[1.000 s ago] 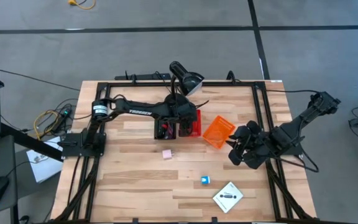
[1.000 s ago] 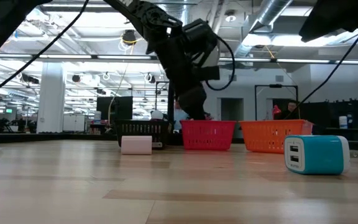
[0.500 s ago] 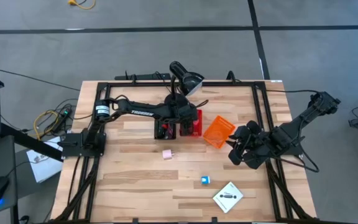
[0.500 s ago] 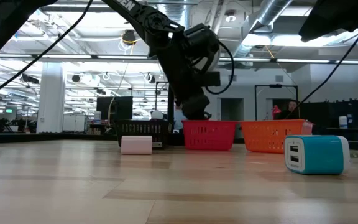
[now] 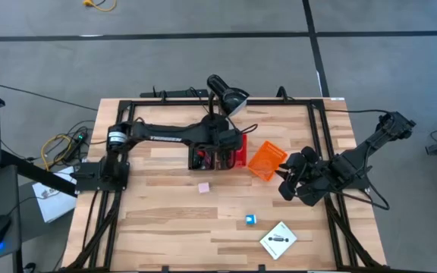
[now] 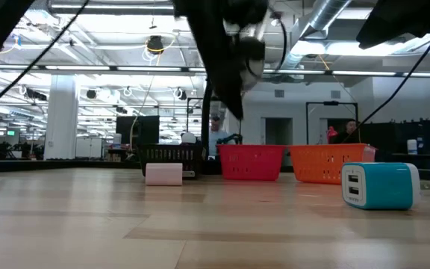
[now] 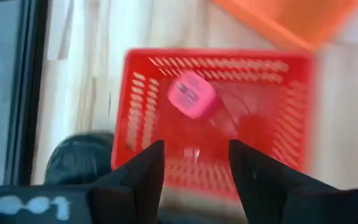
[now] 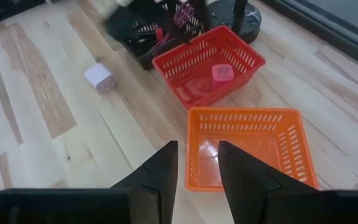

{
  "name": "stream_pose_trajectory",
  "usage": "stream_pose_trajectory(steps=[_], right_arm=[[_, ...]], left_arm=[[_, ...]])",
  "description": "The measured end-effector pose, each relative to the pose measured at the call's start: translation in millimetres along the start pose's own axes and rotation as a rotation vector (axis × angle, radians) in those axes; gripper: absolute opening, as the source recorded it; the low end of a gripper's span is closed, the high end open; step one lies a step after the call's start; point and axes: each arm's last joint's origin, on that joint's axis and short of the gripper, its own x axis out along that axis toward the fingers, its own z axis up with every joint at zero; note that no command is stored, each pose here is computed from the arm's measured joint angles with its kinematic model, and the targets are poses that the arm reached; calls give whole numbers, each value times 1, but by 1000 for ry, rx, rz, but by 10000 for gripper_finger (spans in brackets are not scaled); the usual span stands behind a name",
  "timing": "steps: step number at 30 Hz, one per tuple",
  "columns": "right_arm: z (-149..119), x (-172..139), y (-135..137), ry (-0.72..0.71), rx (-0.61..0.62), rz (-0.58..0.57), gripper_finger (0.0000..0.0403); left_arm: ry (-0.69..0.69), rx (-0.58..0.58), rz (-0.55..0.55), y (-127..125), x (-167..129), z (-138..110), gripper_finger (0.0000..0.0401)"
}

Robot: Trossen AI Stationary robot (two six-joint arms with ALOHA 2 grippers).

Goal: Pick and place items into bin
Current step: Put the white charger adapter into the red bin

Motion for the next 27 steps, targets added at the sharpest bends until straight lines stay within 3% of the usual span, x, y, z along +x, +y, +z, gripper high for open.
stream_pose_trajectory(steps=[6,11,18,23,27], right_arm=[[-1,1,1,27,41,12,108],[-3,3,4,40,46,10,108],[-6,15,13,75,13,-12,108],[-11,30,23,135,2,-29,108],[-16,41,31,189,-1,-30,108]], left_arm=[[60,89,-44,-10,-76,11,169],[92,143,-65,-14,-137,2,169],[79,-43,57,-11,-206,-27,169],[96,-117,64,-30,-222,-44,169],[170,-84,153,-60,-197,-64,169]])
